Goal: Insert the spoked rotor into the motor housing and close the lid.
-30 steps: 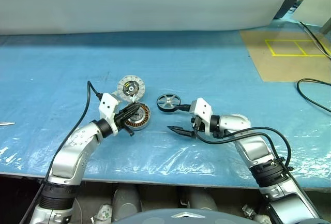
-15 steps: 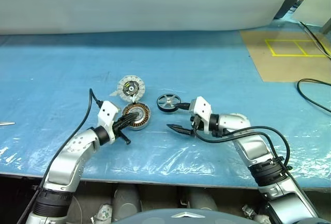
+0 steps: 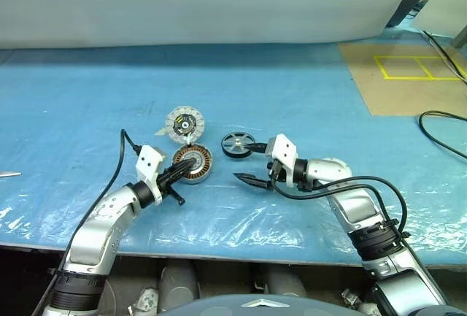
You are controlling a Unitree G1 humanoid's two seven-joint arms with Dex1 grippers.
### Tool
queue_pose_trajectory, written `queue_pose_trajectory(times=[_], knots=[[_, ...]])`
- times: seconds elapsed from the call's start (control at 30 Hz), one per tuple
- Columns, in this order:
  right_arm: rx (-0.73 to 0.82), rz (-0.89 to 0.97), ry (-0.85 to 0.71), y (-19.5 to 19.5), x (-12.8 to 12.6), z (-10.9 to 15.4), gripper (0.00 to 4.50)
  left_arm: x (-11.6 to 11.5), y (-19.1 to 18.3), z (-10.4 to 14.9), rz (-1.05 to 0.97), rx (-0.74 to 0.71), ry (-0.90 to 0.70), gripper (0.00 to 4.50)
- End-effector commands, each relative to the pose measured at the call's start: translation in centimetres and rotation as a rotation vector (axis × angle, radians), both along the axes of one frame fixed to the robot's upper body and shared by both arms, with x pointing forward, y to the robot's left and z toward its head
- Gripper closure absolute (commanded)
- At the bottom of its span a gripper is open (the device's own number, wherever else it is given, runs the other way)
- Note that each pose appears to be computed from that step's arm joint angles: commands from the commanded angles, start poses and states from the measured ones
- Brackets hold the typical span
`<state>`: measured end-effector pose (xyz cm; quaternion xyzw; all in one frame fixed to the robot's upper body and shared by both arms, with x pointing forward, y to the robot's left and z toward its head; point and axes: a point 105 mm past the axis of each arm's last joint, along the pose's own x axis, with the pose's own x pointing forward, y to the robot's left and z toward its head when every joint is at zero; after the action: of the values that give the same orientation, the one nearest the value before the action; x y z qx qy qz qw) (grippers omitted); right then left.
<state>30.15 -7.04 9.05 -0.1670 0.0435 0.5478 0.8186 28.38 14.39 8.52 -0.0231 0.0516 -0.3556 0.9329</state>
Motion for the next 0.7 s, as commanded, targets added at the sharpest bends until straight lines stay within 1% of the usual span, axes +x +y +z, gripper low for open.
queue_pose_trajectory(times=[0.03,0.07,0.17,0.3,0.47,0.6,0.7], knots=[[0.04,0.005,-0.022,0.3,0.2,1.3,0.33,0.0,0.2,1.7,-0.017,-0.022,-0.074,4.48],[0.038,0.005,-0.024,0.3,0.2,1.3,0.33,0.1,0.2,1.5,-0.015,-0.014,-0.068,4.48],[0.038,0.009,-0.028,0.4,0.3,1.6,0.33,0.6,0.1,0.3,-0.008,0.071,-0.041,4.48],[0.04,0.006,-0.03,0.4,0.4,1.7,0.33,1.0,-0.2,-0.9,-0.001,0.133,-0.019,4.48],[0.045,0.001,-0.031,0.5,0.4,1.9,0.33,1.4,-1.1,-0.8,-0.006,0.125,-0.026,4.48],[0.049,-0.002,-0.031,0.5,0.4,1.9,0.33,1.4,-0.9,-1.6,-0.013,0.194,-0.008,4.48],[0.046,-0.003,-0.031,0.5,0.3,1.8,0.33,0.8,-0.8,-1.9,-0.058,0.238,-0.008,4.48]])
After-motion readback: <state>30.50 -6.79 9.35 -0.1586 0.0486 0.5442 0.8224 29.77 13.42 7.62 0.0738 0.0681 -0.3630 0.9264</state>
